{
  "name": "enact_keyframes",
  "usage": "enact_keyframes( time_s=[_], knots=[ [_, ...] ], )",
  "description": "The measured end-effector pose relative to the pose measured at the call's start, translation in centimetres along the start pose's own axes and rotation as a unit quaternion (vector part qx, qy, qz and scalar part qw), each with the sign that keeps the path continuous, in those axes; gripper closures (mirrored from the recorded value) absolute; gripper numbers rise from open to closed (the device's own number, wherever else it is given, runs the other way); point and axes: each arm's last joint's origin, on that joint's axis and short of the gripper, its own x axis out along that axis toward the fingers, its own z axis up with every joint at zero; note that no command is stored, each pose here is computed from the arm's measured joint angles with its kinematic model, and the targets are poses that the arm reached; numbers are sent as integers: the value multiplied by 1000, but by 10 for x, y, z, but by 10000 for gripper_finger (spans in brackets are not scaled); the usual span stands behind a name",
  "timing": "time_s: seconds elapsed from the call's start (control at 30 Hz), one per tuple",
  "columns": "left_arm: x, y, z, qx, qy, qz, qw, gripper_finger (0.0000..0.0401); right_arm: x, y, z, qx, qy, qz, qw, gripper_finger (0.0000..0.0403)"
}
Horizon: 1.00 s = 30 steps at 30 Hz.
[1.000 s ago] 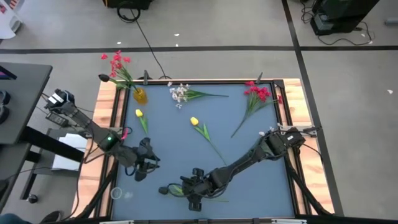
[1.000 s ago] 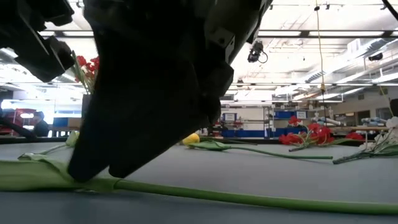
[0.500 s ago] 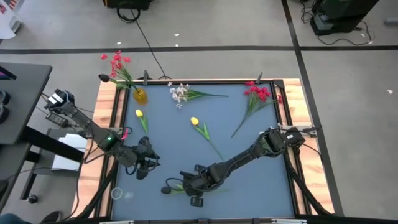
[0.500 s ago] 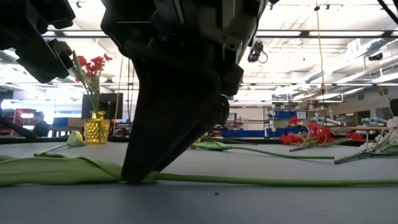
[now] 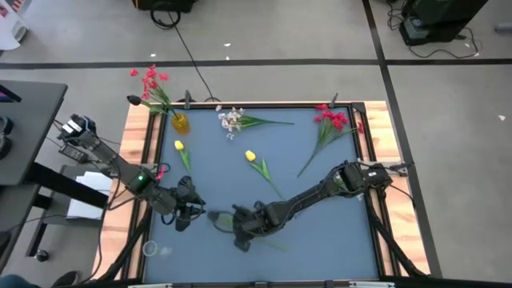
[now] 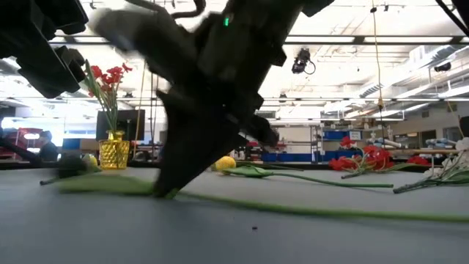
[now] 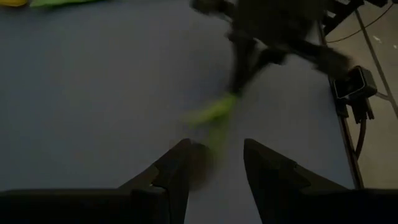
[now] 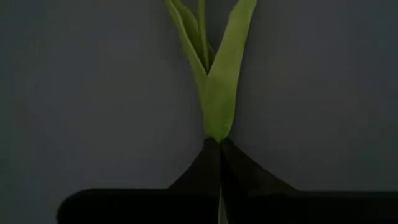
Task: Sort flowers into vase by color
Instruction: Put the black flower into the yellow vase
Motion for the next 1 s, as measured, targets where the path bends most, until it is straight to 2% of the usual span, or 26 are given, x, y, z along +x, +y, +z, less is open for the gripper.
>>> enact_keyframes(
  time_s=[0.1,0.23,0.4,0.57,0.73,0.9,1.0],
  knots=[
    [-2,0,2,-8,-8,-3,1000,248,-7,-5,10,58,-53,-35,996,398],
    [-9,2,6,-17,-33,2,999,248,-26,-11,23,138,-122,-69,980,400],
    [-16,7,12,-36,-82,29,996,248,-53,-18,46,173,-212,-88,958,401],
    [-22,19,24,-66,-126,55,988,248,-83,-21,69,136,-261,-74,953,402],
    [-31,28,45,-59,-197,57,977,248,-107,-25,86,77,-286,-69,953,402],
    [-37,35,58,-63,-242,58,966,248,-118,-34,99,60,-305,-66,948,402],
    [-39,38,62,-70,-257,59,962,248,-123,-43,107,68,-337,-43,938,402]
  ],
)
